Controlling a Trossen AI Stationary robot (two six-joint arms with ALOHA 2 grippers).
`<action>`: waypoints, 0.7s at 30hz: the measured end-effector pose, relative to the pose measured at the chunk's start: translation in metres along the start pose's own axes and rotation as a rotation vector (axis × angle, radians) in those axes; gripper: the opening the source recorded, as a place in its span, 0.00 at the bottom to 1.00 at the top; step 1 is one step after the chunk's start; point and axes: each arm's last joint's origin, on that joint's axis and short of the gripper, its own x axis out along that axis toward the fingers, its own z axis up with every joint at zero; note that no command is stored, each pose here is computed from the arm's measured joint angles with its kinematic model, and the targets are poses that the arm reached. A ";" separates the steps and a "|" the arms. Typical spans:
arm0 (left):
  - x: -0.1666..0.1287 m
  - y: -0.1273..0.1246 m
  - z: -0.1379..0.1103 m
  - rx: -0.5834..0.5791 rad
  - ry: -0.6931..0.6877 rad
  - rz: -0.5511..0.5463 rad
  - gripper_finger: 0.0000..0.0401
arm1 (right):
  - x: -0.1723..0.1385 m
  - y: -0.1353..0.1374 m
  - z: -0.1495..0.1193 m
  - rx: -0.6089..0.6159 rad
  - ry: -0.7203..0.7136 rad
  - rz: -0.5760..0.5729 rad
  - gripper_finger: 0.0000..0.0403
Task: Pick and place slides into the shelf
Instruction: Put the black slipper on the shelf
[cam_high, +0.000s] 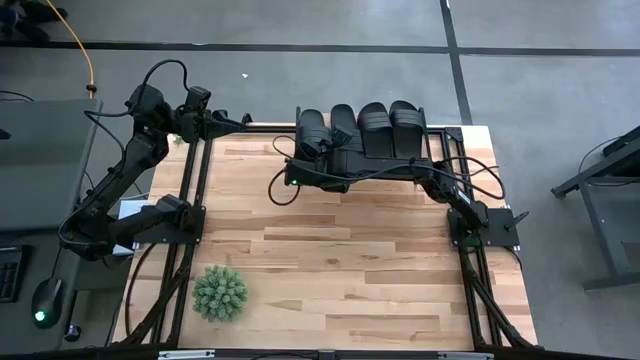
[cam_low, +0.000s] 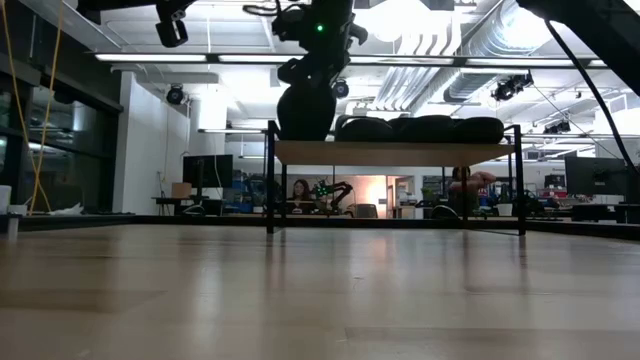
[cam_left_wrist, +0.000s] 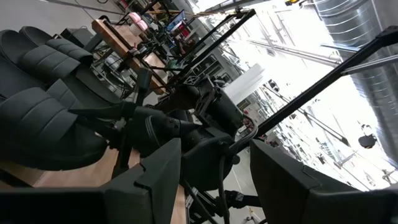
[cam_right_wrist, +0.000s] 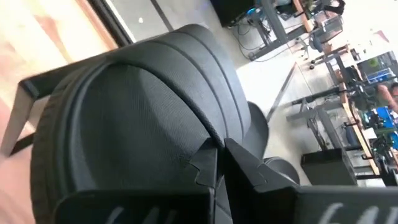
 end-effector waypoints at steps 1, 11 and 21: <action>0.000 0.000 0.000 -0.002 0.000 0.000 0.44 | 0.001 0.001 0.000 -0.005 0.000 0.000 0.00; 0.000 -0.001 -0.001 -0.008 0.014 -0.009 0.44 | 0.024 0.005 -0.003 -0.026 0.084 0.087 0.00; 0.000 -0.001 -0.001 -0.008 0.014 -0.010 0.44 | 0.024 0.004 -0.003 -0.054 0.082 0.065 0.00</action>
